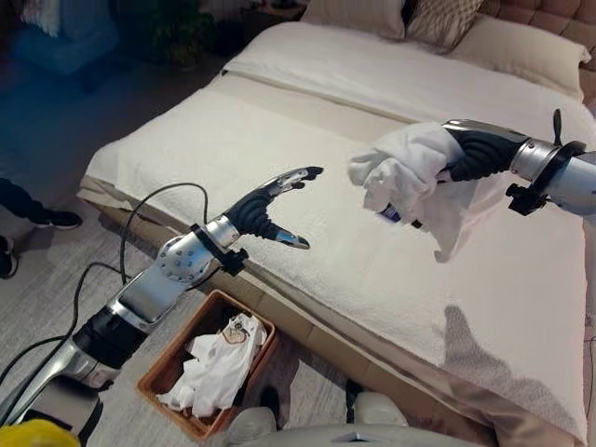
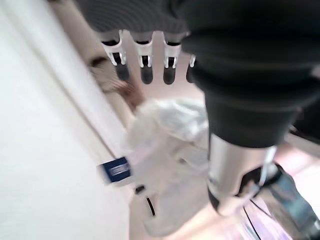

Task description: Pick up clothes into the bucket

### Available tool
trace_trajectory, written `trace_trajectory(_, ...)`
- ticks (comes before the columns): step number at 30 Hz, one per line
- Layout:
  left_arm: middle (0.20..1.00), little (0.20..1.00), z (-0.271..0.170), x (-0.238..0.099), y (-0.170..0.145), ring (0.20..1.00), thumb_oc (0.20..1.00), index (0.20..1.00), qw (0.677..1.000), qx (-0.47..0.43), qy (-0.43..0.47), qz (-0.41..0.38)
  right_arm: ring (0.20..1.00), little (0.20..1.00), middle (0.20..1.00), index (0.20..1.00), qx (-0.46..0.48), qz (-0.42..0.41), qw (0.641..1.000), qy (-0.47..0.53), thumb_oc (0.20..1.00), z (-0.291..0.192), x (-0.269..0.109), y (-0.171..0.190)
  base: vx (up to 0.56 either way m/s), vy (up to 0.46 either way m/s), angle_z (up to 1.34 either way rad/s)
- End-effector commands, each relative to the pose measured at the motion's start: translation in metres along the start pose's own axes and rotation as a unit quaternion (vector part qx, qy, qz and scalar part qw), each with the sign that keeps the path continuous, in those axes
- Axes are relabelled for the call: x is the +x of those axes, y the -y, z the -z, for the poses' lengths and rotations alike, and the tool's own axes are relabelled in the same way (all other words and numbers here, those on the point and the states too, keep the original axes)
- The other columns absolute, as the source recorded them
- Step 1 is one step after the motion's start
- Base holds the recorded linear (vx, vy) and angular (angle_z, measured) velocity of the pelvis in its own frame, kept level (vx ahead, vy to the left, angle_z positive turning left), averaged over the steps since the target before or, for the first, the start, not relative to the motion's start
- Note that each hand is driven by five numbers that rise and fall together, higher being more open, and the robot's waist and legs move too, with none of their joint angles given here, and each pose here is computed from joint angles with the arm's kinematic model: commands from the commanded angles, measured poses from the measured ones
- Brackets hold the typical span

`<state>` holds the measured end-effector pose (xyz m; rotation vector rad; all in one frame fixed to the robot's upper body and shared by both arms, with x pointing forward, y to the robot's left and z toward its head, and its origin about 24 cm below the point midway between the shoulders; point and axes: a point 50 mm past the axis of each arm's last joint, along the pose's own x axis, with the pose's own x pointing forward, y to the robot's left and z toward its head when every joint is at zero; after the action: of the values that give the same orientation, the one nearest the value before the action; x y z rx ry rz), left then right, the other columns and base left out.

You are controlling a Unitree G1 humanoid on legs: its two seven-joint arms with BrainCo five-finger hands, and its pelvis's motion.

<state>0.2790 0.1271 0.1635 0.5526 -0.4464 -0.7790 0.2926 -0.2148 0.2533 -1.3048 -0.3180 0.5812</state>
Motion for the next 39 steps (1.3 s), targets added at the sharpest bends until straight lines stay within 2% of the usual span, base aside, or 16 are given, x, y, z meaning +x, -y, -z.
trace_trajectory(1,1.0,1.0,-0.001,0.006,0.005,1.0,1.0,1.0,0.999,0.034,0.01,0.013,0.2,0.2,0.2,0.2,0.032,0.013,0.998,0.057,0.2,-0.024,0.0,0.016,0.05,-0.022,0.12)
trace_trajectory(7,1.0,1.0,0.0,0.022,0.016,1.0,1.0,1.0,0.999,0.024,0.024,0.001,0.2,0.2,0.2,0.2,0.112,0.004,0.989,0.098,0.2,-0.031,0.004,0.004,0.03,-0.01,0.03)
trace_trajectory(9,1.0,1.0,-0.003,0.03,0.022,1.0,1.0,1.0,0.999,0.025,0.036,-0.003,0.2,0.2,0.2,0.2,0.171,-0.001,0.979,0.111,0.2,-0.03,0.008,-0.005,0.02,-0.007,0.08)
trace_trajectory(18,1.0,1.0,0.0,0.042,0.037,1.0,1.0,1.0,0.998,0.036,0.041,-0.037,0.2,0.2,0.2,0.2,0.299,-0.041,0.948,0.104,0.2,-0.016,0.01,-0.031,0.01,-0.005,0.1)
trace_trajectory(26,1.0,1.0,0.006,0.038,0.041,1.0,1.0,1.0,0.998,0.032,0.028,-0.051,0.2,0.2,0.2,0.2,0.33,-0.021,0.94,0.08,0.2,-0.002,-0.001,-0.043,0.0,0.001,0.08)
trace_trajectory(36,1.0,1.0,0.009,0.033,0.048,1.0,1.0,1.0,0.998,0.019,0.02,-0.053,0.2,0.2,0.2,0.2,0.422,0.01,0.904,0.071,0.2,0.01,-0.008,-0.073,0.0,0.0,0.0)
trace_trajectory(39,1.0,1.0,0.012,0.028,0.048,1.0,1.0,1.0,0.998,0.017,0.012,-0.057,0.2,0.2,0.2,0.2,0.437,0.046,0.896,0.056,0.2,0.019,-0.014,-0.074,0.0,0.0,0.0)
